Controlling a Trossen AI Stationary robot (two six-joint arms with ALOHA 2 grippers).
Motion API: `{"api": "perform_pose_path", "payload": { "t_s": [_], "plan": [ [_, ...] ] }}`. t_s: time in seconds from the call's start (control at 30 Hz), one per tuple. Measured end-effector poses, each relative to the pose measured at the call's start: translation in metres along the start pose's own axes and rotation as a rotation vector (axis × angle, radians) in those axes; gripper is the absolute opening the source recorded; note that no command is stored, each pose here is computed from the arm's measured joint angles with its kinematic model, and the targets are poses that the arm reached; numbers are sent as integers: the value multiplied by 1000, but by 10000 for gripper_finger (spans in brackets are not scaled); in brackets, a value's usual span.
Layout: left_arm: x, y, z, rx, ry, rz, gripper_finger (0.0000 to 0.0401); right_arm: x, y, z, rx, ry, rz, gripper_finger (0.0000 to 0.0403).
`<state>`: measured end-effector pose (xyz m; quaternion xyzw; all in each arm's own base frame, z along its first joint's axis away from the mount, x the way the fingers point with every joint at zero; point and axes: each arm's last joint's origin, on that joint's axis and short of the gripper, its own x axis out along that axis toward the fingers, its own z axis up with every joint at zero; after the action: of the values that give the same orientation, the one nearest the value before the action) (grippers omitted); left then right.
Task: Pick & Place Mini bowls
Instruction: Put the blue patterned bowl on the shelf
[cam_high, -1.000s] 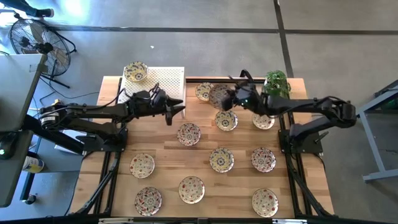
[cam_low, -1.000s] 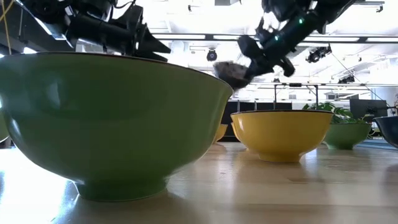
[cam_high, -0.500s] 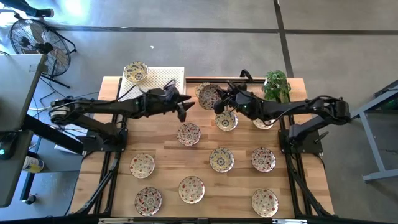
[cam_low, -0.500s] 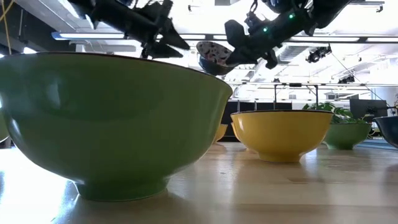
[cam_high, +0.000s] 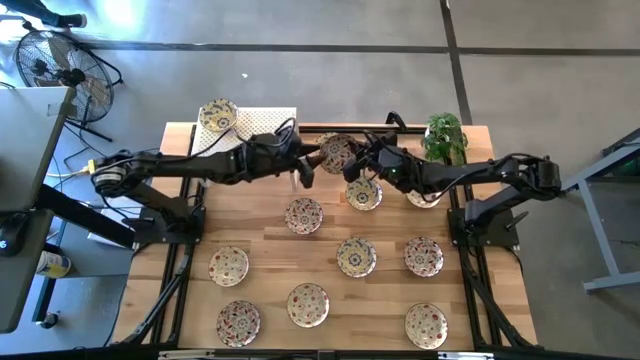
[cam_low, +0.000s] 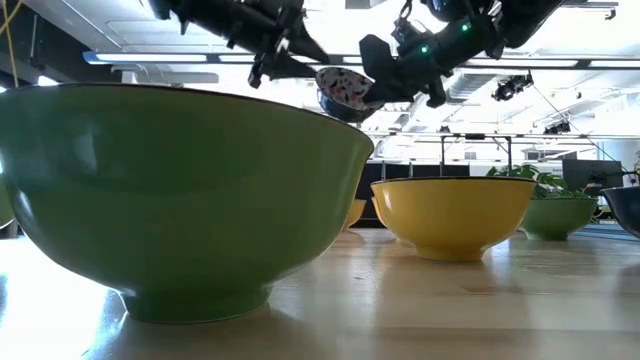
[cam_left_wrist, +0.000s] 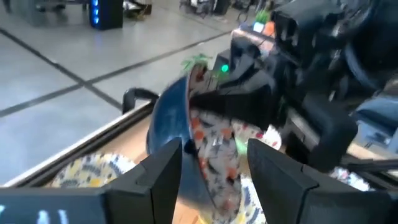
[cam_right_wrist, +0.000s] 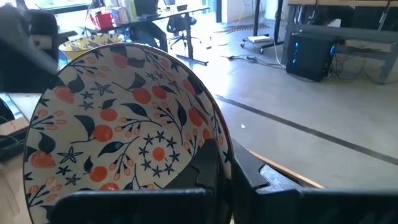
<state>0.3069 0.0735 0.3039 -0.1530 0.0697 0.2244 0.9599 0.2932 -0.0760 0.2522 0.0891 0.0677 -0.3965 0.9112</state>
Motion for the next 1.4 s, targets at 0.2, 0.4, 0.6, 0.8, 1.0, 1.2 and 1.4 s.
{"api": "perform_pose_path", "payload": {
  "t_s": [0.2,0.4,0.6,0.8,1.0,1.2,1.4],
  "plan": [
    [5,1,-3,4,13,56,179,-2,3,0,-20,-5,8,8],
    [5,4,-8,15,44,105,179,-6,9,1,-47,-28,11,8],
    [5,4,-9,29,55,102,179,-10,15,2,-98,-53,12,8],
    [5,3,-9,64,66,70,134,-14,19,1,-115,-63,10,8],
    [5,5,-9,95,56,135,48,-17,23,2,-130,-76,-3,24],
    [4,8,-11,132,92,216,20,-18,25,2,-141,-70,41,65],
    [3,7,-4,160,104,252,7,-18,26,3,-130,-73,86,79]
  ]
}}
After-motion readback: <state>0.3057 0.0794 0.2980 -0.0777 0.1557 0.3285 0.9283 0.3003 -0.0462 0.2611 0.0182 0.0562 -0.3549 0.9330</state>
